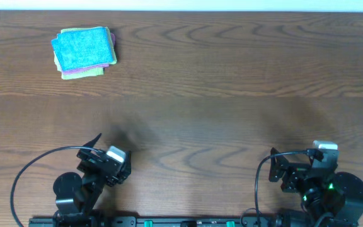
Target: Fold the cloth
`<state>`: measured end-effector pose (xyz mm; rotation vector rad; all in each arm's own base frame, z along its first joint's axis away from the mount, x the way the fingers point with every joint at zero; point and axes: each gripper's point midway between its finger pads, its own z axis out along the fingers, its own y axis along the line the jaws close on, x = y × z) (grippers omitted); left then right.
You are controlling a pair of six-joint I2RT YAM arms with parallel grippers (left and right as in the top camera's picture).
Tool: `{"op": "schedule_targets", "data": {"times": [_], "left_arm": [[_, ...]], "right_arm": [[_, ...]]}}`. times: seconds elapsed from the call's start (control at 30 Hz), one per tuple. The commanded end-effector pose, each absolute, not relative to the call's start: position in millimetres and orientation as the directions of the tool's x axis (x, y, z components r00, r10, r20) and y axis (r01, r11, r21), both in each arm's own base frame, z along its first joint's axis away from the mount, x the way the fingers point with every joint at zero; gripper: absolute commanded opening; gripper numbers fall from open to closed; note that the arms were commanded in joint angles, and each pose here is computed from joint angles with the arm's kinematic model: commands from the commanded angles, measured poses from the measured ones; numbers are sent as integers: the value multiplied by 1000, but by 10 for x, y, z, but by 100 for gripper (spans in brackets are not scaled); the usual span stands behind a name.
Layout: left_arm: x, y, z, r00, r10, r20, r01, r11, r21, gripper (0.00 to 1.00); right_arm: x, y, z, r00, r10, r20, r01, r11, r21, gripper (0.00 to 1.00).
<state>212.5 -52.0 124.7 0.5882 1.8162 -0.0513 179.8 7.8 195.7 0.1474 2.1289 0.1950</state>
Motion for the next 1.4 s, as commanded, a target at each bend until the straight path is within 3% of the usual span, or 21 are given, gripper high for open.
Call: {"op": "schedule_targets", "data": {"times": [0.0,0.13,0.37,0.6,1.37], "left_arm": [[2170,-360,1165,-368,-46,-929,200,971,-127,95],[2210,-29,1125,-358,-325,-875,-84,945,-317,95],[2167,425,1130,-262,-377,-888,-335,899,-283,95],[2163,441,1131,-335,-145,-931,-269,962,-53,95],[2165,432,1128,-338,-143,-930,-264,963,-53,95]], "right_arm": [[1796,102,1952,-537,163,-828,9,982,188,99],[1795,102,1951,-537,164,-827,9,982,188,99],[1796,102,1952,-537,163,-828,9,982,188,99],[1796,102,1952,-537,163,-828,9,982,188,99],[1796,102,1952,-537,163,-828,9,982,188,99]]}}
